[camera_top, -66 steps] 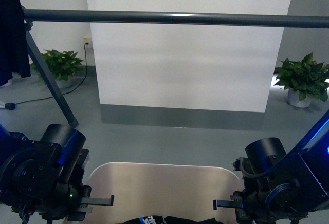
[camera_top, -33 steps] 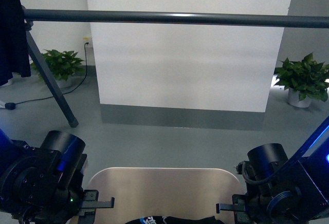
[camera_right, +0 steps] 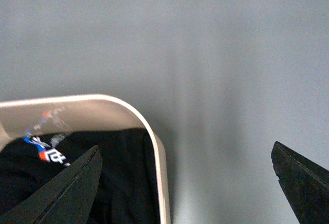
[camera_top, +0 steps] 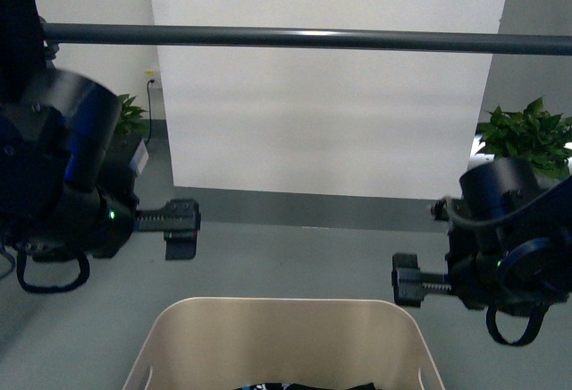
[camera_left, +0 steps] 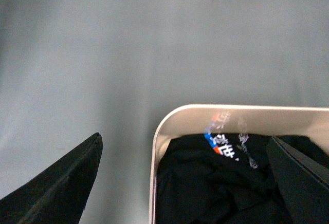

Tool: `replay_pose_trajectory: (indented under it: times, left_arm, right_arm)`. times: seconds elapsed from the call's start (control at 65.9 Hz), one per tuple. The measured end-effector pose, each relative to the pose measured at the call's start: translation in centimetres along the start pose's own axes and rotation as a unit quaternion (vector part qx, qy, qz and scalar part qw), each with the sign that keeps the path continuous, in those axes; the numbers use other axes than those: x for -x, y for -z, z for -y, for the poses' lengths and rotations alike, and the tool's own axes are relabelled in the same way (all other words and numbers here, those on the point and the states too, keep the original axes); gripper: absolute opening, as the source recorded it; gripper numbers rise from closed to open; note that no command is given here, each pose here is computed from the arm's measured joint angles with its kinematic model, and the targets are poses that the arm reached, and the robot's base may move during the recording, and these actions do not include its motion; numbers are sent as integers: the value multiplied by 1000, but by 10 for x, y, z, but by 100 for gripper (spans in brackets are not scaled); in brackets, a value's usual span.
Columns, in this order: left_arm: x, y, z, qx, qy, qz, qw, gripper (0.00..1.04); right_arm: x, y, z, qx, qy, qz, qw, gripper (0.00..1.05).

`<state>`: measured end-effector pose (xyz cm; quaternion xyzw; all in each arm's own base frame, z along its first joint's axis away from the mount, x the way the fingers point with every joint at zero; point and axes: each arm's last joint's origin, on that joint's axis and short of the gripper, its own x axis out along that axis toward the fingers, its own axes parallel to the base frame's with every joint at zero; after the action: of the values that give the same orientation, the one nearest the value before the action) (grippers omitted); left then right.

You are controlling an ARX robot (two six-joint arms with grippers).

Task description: Move hamper under clothes hanger

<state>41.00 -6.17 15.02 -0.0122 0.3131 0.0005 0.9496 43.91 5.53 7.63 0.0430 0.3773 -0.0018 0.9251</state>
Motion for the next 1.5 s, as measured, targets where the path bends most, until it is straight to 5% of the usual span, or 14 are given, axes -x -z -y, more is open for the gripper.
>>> replay_pose_trajectory:
  times: [0.182, 0.516, 0.698, 0.88, 1.047, 1.503]
  left_arm:
    - [54, -48, 0, -14, 2, 99, 995, 98]
    - [107, -72, 4, -24, 7, 233, 972, 93]
    - [116, -28, -10, -11, 7, 304, 952, 67]
    - [142, 12, -29, -7, 1, 315, 949, 38]
    - [164, 55, -42, -9, 5, 308, 951, 2]
    - [197, 104, -63, -9, 0, 309, 951, 3]
  right_arm:
    - [62, -46, -4, 12, -20, 100, 995, 97]
    - [135, -77, -4, 30, -4, 283, 959, 92]
    - [147, -33, 8, 39, -8, 366, 930, 66]
    - [176, 4, 25, 40, -2, 377, 925, 38]
    - [203, 46, 37, 42, -2, 371, 928, 1]
    - [239, 97, 56, 42, 0, 372, 927, 2]
